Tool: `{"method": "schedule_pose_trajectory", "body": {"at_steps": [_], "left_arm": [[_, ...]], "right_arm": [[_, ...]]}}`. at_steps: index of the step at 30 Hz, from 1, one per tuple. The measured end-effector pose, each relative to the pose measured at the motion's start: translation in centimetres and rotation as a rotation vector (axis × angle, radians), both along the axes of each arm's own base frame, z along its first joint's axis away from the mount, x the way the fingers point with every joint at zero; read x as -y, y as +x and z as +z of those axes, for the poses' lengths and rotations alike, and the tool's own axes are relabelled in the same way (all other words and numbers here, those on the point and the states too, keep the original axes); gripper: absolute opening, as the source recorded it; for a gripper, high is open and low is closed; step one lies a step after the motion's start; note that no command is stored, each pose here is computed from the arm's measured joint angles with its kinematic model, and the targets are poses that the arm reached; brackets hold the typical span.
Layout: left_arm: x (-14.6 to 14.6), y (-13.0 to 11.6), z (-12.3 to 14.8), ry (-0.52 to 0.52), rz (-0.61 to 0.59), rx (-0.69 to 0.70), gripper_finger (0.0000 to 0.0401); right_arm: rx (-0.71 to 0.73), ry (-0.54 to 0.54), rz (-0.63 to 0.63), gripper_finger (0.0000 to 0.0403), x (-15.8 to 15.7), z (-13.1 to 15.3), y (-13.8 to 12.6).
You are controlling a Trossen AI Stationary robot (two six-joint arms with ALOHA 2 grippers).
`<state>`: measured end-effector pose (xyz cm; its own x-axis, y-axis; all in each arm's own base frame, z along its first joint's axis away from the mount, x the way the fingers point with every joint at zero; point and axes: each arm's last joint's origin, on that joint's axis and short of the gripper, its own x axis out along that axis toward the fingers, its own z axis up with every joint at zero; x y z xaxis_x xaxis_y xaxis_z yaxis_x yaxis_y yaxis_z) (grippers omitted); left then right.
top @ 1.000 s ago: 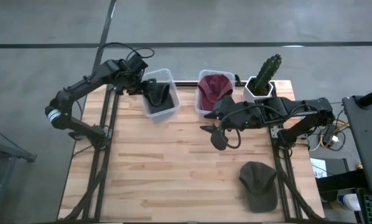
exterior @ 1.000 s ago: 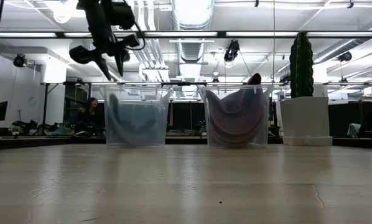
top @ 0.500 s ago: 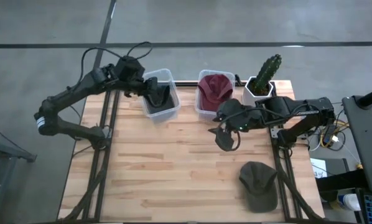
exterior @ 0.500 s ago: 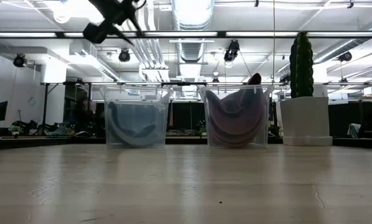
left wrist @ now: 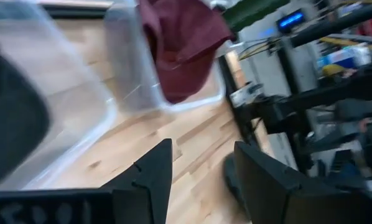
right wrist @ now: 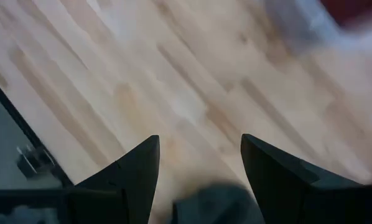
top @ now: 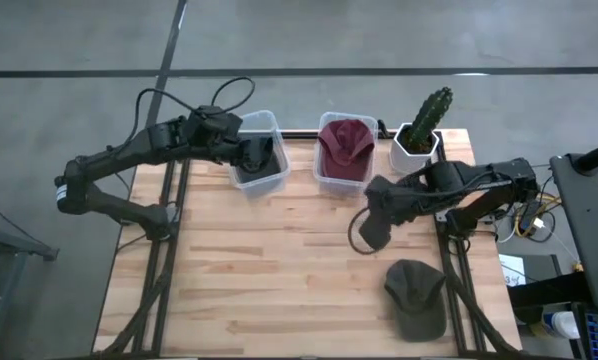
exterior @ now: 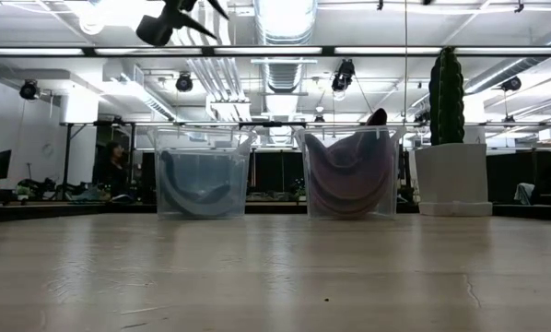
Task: Pick & Place hat
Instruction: Put the black cap into the left transparent bin
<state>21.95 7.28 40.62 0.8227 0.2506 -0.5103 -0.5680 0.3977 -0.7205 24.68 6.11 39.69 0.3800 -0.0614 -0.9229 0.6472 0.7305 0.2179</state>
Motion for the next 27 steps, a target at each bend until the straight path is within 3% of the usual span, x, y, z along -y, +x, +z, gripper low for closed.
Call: {"method": "schedule_pose_trajectory", "body": {"at_steps": [8, 13, 20, 27], "left_arm": [[0.8, 1.5, 0.6, -0.016, 0.000, 0.106, 0.0163], [1.3, 2.0, 0.7, -0.030, -0.018, 0.137, 0.0163], [2.4, 2.3, 0.8, 0.052, -0.118, 0.127, 0.0163], [3.2, 2.5, 1.0, 0.086, -0.252, 0.148, 0.0163]], "right_arm": [[-0.210, 0.034, 0.004, 0.0219, -3.0, -3.4, -1.6], [-0.352, 0.112, -0.007, 0.0219, -5.4, -6.1, -2.8], [-0.537, 0.177, -0.208, 0.0219, -7.4, -9.7, -4.7], [-0.602, 0.284, -0.392, 0.0219, -9.5, -12.9, -5.6]]}}
